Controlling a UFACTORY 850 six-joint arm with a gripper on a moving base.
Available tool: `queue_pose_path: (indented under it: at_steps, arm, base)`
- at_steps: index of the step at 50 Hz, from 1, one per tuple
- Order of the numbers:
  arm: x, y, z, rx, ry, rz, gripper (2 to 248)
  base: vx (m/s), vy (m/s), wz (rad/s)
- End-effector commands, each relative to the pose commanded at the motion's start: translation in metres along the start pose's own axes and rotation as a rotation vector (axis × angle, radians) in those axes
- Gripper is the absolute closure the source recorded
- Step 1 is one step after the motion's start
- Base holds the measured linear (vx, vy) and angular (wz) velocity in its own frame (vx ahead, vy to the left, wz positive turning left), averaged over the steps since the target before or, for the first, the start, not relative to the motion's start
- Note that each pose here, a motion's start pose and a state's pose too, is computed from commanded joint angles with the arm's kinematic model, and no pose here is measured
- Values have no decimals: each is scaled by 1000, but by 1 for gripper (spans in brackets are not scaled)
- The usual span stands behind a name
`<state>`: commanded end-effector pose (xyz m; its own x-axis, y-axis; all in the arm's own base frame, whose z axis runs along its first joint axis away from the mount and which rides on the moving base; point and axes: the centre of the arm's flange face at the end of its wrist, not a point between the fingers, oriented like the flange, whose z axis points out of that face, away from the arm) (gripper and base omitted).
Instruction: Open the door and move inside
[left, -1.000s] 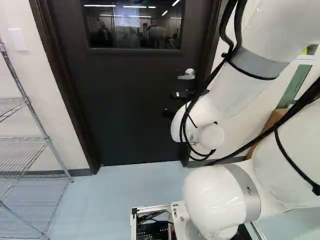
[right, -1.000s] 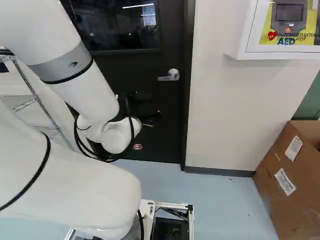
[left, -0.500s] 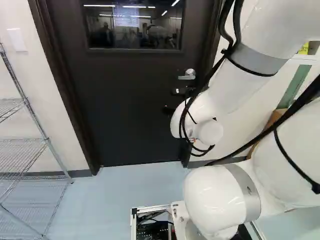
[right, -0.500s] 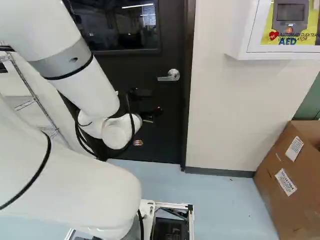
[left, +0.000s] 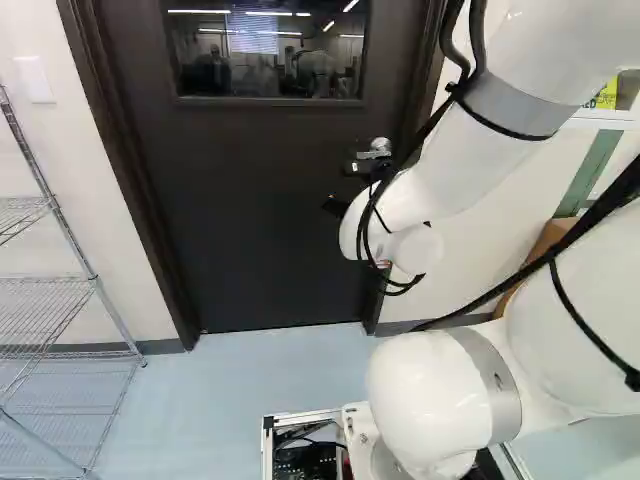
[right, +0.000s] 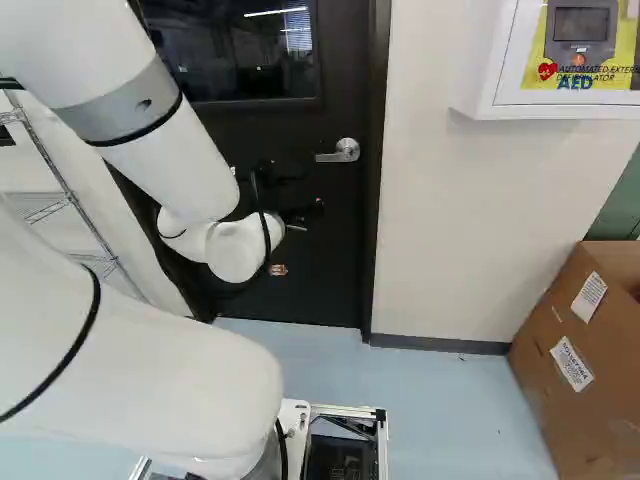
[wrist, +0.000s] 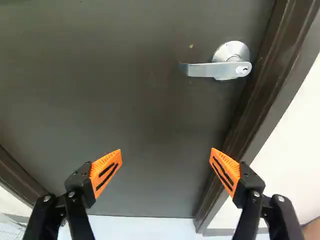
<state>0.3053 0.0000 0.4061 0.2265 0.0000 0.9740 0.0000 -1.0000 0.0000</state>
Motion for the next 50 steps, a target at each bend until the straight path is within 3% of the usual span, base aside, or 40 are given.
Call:
queue_pose_path:
  at_steps: [40,50]
  arm:
    - [43,0,9,0,102,0,3]
    - [57,0,20,0,121,0,3]
  base:
    - [0,0,0]
    - [0,0,0]
